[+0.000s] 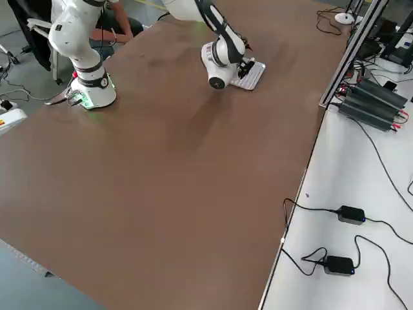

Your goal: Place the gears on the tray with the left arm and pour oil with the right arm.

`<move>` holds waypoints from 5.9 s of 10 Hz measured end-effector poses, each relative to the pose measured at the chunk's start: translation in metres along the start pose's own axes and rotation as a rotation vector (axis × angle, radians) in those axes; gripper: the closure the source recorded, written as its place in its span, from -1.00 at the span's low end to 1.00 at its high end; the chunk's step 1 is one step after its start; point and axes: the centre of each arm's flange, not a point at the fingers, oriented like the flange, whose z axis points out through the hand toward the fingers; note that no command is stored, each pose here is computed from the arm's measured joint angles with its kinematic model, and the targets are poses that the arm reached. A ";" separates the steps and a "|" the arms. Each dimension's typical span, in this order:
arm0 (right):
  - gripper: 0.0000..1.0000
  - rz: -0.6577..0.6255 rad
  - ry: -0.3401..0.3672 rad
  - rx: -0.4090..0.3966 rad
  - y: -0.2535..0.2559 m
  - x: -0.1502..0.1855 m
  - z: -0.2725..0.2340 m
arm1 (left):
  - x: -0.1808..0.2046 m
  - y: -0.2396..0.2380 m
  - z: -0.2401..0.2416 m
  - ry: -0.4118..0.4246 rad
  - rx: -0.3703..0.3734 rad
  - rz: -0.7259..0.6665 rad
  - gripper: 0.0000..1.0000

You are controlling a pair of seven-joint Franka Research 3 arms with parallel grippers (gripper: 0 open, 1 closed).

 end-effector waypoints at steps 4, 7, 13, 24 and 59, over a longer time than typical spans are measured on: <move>0.34 0.087 -0.025 -0.024 0.025 0.001 0.006 | -0.043 0.008 -0.064 -0.061 0.019 -0.096 -0.98; 0.34 0.186 -0.028 -0.031 0.034 0.002 0.009 | -0.069 0.012 -0.097 -0.071 0.029 -0.132 -0.98; 0.34 0.193 -0.048 -0.041 0.038 -0.001 0.024 | -0.088 0.007 -0.120 -0.050 0.039 -0.126 -0.98; 0.34 -0.337 -0.043 -0.216 -0.073 0.012 -0.131 | -0.082 0.006 -0.097 -0.044 0.003 -0.081 -0.98; 0.34 -2.036 0.081 -0.184 0.133 -0.034 -0.507 | -0.094 0.014 -0.119 -0.015 0.011 -0.075 -0.98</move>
